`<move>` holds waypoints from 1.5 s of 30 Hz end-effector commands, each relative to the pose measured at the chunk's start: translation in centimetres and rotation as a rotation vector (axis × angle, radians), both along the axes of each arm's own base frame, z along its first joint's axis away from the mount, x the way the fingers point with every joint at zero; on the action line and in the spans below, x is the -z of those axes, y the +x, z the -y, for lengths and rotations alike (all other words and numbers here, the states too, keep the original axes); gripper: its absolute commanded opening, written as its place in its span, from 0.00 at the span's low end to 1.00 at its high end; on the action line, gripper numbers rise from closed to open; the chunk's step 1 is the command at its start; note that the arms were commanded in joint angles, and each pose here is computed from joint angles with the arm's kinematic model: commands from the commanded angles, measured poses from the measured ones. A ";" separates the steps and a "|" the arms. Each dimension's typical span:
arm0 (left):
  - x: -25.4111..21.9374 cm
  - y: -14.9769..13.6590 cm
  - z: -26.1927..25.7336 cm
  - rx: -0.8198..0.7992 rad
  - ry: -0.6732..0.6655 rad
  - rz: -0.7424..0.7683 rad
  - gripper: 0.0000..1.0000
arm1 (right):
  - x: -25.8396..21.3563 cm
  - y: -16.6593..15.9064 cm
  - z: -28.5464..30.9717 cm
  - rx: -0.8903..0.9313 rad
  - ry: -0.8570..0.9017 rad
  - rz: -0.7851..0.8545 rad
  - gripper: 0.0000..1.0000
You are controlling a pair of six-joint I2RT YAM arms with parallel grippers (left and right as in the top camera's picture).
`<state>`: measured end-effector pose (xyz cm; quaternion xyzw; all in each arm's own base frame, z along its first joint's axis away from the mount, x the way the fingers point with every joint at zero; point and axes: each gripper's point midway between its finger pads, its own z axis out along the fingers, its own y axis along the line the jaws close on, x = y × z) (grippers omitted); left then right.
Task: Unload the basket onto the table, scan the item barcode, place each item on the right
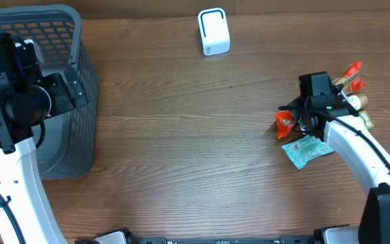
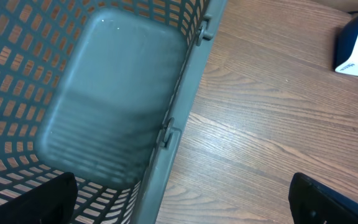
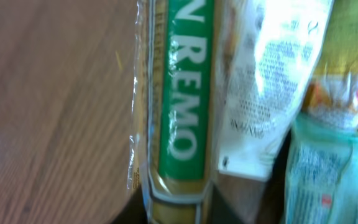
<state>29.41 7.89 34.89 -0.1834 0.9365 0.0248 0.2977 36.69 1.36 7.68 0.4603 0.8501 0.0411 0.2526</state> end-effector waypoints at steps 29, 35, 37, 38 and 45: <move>0.0 0.2 0.0 -0.003 -0.007 0.003 1.00 | -21.6 -14.3 -1.6 -0.559 -0.135 0.383 1.00; 0.0 0.2 0.0 -0.003 -0.007 0.003 1.00 | -21.2 -16.5 -1.5 -0.592 -0.133 0.330 1.00; 0.0 0.2 0.0 -0.003 -0.007 0.003 1.00 | -21.9 -16.4 -1.5 -0.608 -0.152 0.346 1.00; 0.0 0.2 0.0 -0.003 -0.007 0.003 1.00 | -22.5 -16.4 -1.4 -0.609 -0.164 0.361 1.00; 0.0 0.2 0.0 -0.003 -0.007 0.003 1.00 | -26.5 -16.2 -1.3 -0.638 -0.235 0.475 1.00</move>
